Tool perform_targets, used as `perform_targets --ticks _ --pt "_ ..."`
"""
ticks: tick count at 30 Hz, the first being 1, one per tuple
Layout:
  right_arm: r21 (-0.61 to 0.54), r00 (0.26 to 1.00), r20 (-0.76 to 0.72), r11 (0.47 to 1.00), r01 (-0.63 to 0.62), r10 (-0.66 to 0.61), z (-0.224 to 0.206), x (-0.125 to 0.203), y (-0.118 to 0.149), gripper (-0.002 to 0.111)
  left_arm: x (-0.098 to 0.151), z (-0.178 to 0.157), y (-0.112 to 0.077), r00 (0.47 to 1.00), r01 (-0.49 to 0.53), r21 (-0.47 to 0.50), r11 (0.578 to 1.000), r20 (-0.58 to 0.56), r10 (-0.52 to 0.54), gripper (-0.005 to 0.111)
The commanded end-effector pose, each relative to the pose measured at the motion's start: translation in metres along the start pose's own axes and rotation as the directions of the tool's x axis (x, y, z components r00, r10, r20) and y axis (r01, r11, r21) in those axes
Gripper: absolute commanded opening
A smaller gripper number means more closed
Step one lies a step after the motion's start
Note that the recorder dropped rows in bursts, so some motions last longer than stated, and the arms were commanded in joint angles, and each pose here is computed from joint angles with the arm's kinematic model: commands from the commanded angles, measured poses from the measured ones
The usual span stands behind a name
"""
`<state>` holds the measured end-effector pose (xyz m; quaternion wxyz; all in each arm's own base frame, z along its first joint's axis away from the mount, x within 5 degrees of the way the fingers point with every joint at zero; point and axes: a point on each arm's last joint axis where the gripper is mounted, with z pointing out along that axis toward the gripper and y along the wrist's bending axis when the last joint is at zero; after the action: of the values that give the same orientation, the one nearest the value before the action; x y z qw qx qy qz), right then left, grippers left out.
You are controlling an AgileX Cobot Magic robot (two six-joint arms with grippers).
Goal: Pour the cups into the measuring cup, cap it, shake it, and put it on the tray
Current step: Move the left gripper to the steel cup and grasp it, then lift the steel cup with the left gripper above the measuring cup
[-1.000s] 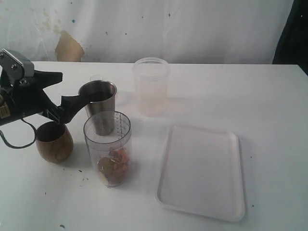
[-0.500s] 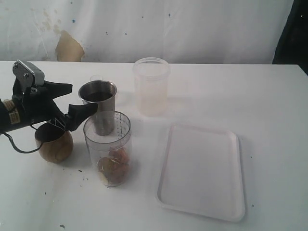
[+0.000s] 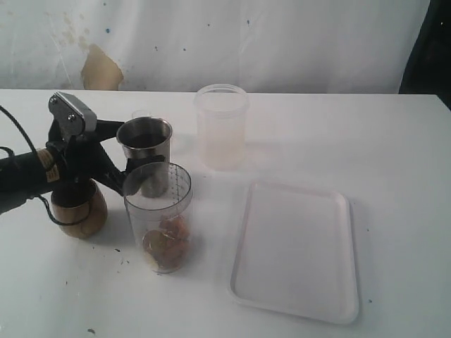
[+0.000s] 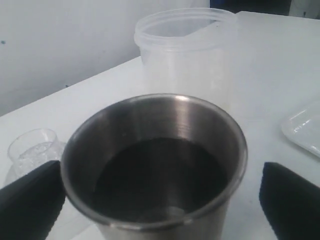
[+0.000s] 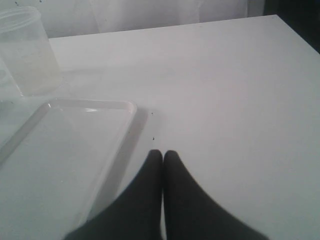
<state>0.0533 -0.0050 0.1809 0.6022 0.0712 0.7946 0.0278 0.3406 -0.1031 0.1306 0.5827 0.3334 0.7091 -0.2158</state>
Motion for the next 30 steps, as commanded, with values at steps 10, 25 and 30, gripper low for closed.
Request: perform_targets --ticks 10,25,30 --pt "-0.004 1.000 0.007 1.000 0.007 -0.007 0.000 0.000 0.000 0.000 -0.003 0.015 0.008 0.998 0.059 -0.038 0.998 -0.026 -0.060 0.103" --pt "-0.004 1.000 0.007 1.000 0.007 -0.007 0.000 0.000 0.000 0.000 0.016 0.031 0.013 0.981 0.182 -0.031 0.983 0.079 -0.179 0.103" --pt "-0.004 1.000 0.007 1.000 0.007 -0.007 0.000 0.000 0.000 0.000 0.020 0.034 0.014 0.978 0.194 -0.028 0.981 0.083 -0.192 0.103"
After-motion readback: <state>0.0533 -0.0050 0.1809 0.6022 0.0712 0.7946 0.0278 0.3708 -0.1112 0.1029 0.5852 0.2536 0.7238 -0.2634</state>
